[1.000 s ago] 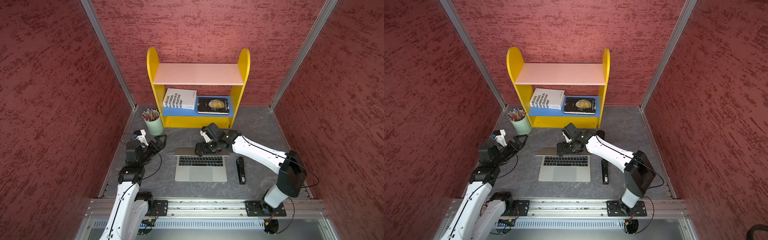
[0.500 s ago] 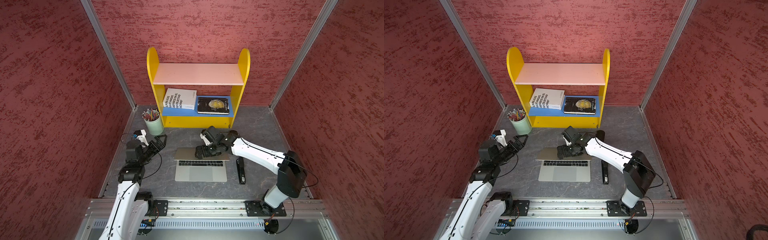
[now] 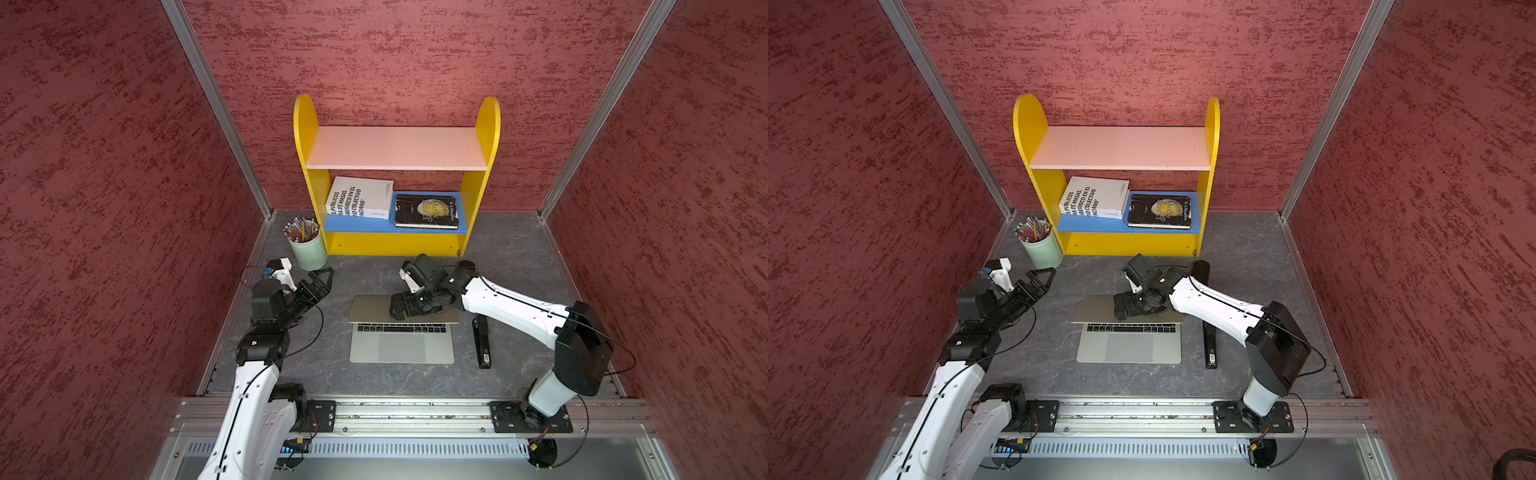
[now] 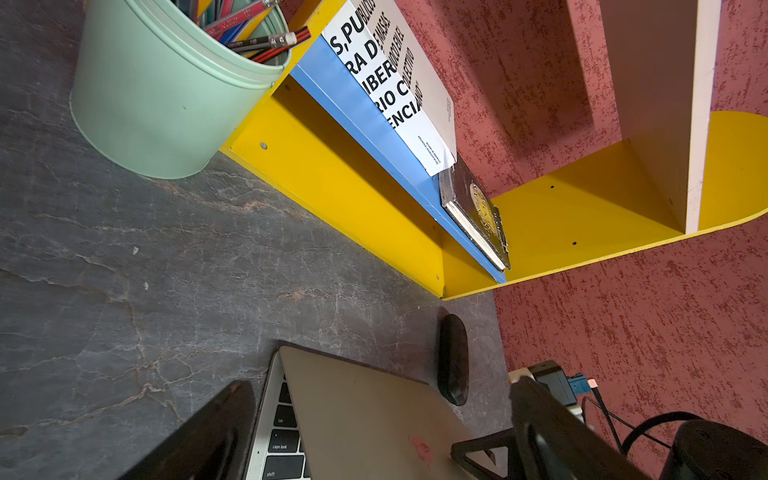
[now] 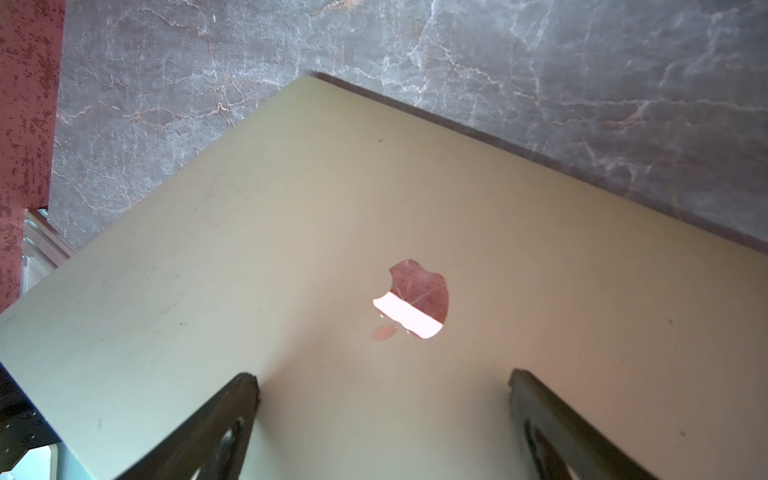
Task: Close the laptop lid and set it aside
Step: Close the lid of the laptop.
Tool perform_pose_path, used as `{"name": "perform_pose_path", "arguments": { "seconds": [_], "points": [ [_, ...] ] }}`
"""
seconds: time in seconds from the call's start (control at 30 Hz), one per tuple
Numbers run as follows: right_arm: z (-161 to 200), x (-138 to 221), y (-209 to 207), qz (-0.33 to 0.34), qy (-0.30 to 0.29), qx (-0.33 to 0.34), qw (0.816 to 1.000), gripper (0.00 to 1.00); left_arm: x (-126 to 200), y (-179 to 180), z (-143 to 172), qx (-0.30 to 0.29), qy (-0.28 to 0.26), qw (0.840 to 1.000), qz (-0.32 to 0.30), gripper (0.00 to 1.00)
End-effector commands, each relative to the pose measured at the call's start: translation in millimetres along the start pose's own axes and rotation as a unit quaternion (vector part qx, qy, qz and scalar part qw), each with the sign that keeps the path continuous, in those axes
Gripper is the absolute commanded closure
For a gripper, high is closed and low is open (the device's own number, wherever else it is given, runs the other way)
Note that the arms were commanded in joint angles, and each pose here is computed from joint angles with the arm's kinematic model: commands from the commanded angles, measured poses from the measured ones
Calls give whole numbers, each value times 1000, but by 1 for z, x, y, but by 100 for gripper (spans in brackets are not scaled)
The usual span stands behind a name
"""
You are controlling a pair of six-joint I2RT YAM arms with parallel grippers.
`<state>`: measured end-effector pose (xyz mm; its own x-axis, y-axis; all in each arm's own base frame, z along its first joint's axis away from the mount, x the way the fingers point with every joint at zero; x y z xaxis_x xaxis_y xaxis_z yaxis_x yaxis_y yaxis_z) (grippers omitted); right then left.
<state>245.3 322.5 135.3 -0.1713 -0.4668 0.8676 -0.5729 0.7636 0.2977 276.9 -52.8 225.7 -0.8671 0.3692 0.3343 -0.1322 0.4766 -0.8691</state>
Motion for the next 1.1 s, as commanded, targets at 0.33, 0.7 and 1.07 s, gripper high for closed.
{"name": "perform_pose_path", "arguments": {
  "seconds": [0.33,0.7,1.07],
  "points": [
    [40,-28,-6,19,70,2,997,2,-1,1,0,-2,0,1000,6,0],
    [50,-49,-10,22,92,-3,996,2,0,2,0,-1,-1,1000,6,0],
    [58,-62,-12,25,108,-5,994,2,-1,3,1,0,1,1000,5,0]
  ]
}}
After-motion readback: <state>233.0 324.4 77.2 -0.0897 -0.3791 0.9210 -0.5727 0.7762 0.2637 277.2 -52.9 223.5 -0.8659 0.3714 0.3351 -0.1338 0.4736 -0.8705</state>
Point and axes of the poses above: each gripper's point midway between its finger pads, its own x axis back along the fingers, its own y axis along the line the jaws close on, z = x × y, the point moved 1 cm from there along x, back along the fingers, and after that the axes turned 13 degrees about x, right-handed, at the moved point
